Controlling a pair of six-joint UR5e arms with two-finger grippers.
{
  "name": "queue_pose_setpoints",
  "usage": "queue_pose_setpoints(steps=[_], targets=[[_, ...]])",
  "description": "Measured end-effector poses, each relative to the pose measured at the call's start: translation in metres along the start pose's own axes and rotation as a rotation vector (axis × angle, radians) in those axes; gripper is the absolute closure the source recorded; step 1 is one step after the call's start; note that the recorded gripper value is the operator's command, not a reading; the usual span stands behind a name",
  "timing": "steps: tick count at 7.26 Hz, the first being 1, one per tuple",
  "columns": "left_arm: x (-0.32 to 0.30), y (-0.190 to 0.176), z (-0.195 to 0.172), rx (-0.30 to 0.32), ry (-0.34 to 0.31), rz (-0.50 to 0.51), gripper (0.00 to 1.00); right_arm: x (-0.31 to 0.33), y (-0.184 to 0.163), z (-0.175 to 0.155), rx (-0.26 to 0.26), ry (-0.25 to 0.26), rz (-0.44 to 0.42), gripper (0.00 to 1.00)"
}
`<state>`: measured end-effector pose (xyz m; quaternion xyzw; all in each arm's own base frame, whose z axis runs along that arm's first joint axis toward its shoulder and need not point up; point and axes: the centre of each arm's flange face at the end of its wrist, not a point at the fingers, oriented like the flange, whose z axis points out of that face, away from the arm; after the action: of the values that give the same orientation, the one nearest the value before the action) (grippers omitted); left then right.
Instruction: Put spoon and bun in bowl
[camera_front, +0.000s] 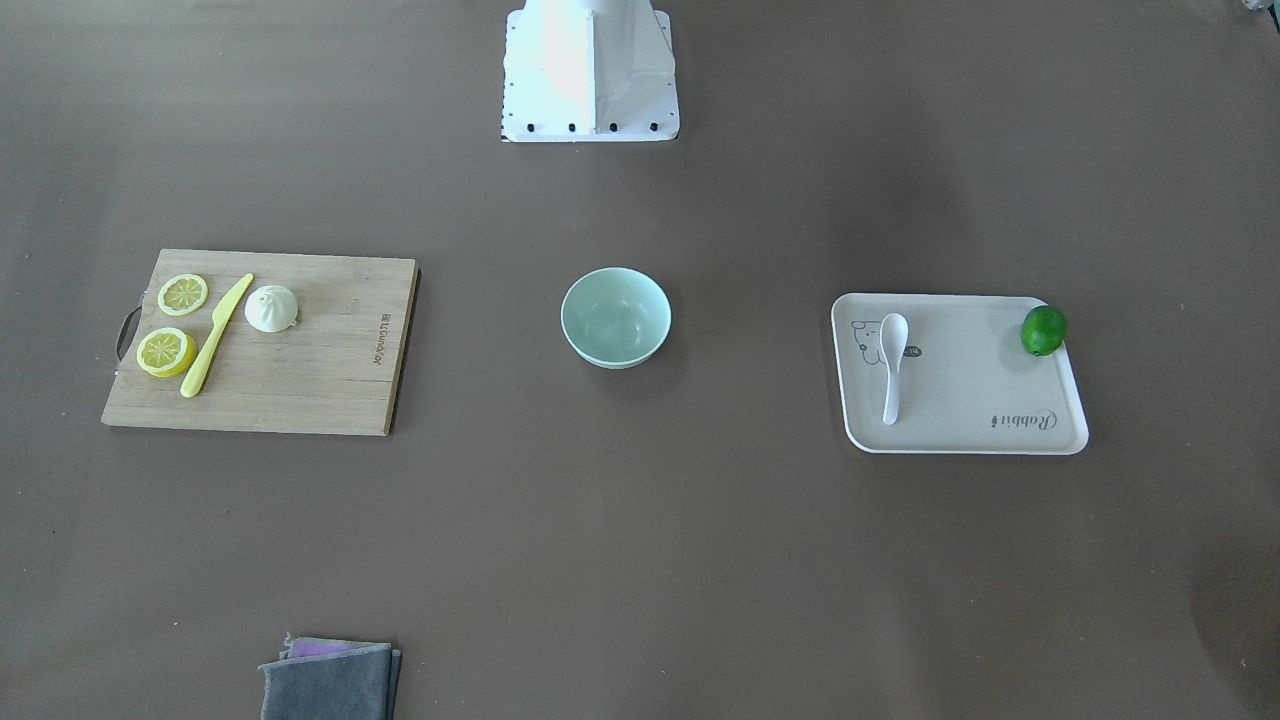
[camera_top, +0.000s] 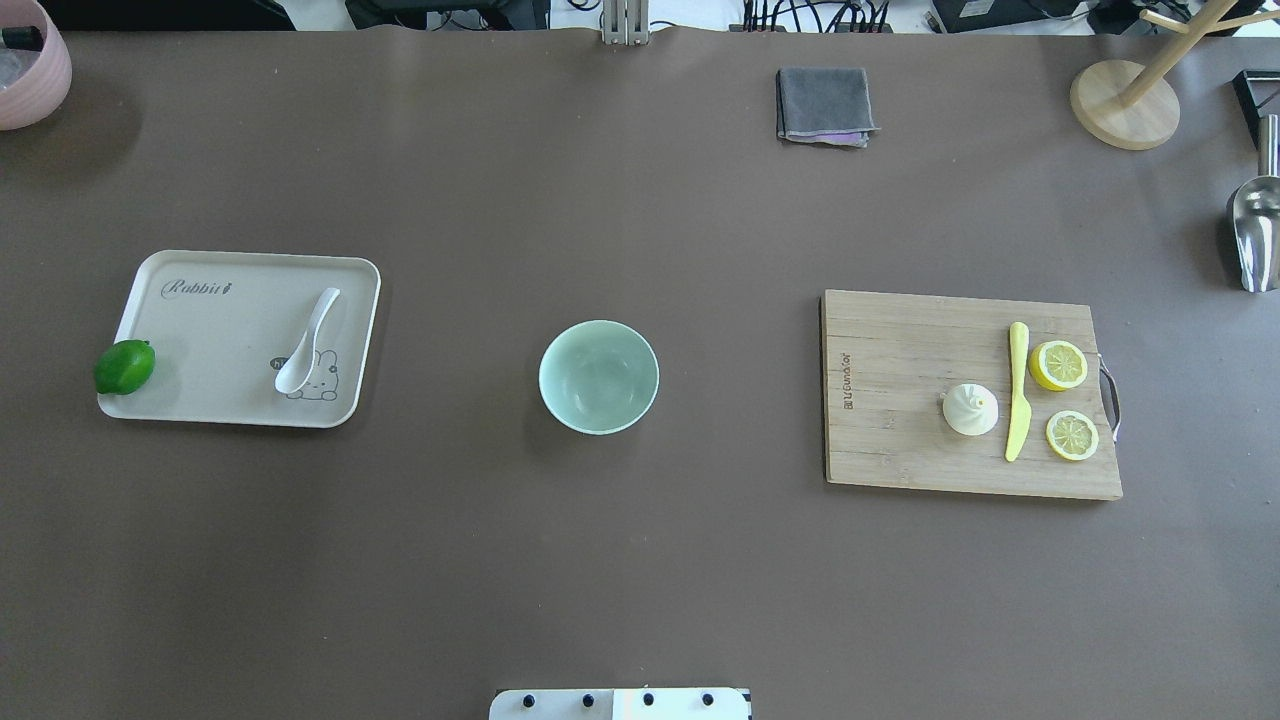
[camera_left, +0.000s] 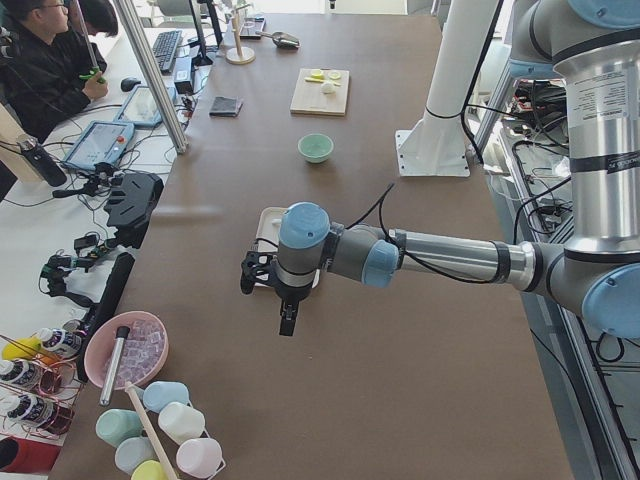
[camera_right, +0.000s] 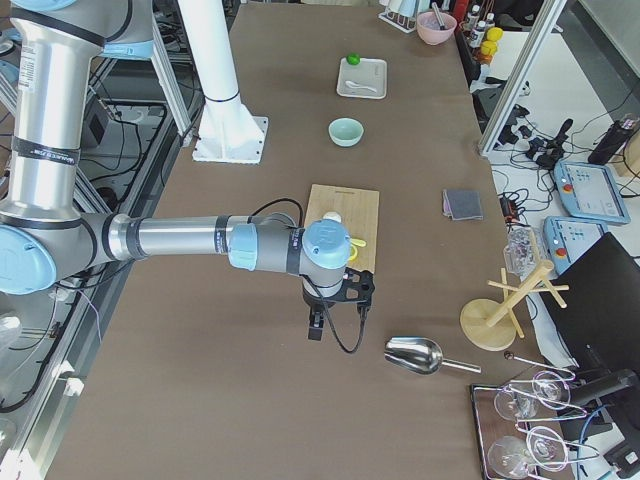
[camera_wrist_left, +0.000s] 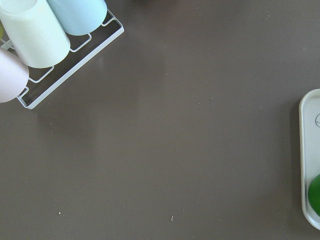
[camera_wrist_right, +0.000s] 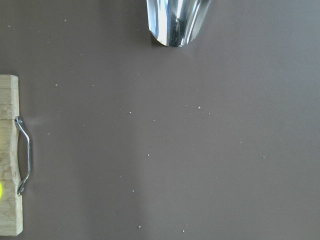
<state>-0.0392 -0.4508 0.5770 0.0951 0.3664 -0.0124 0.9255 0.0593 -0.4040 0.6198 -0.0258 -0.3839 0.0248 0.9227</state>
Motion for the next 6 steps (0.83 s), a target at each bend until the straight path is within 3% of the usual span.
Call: queue_pose_setpoints(steps=[3,6], targets=[[0.115,-0.063,0.013,0.006,0.089,0.195,0.02,-0.036,-0.028,-0.013,0.030,-0.030,-0.066,0.00],[0.220,-0.099,0.022,0.031,0.175,0.261,0.02,-0.073,-0.054,-0.031,0.066,-0.091,-0.143,0.00]])
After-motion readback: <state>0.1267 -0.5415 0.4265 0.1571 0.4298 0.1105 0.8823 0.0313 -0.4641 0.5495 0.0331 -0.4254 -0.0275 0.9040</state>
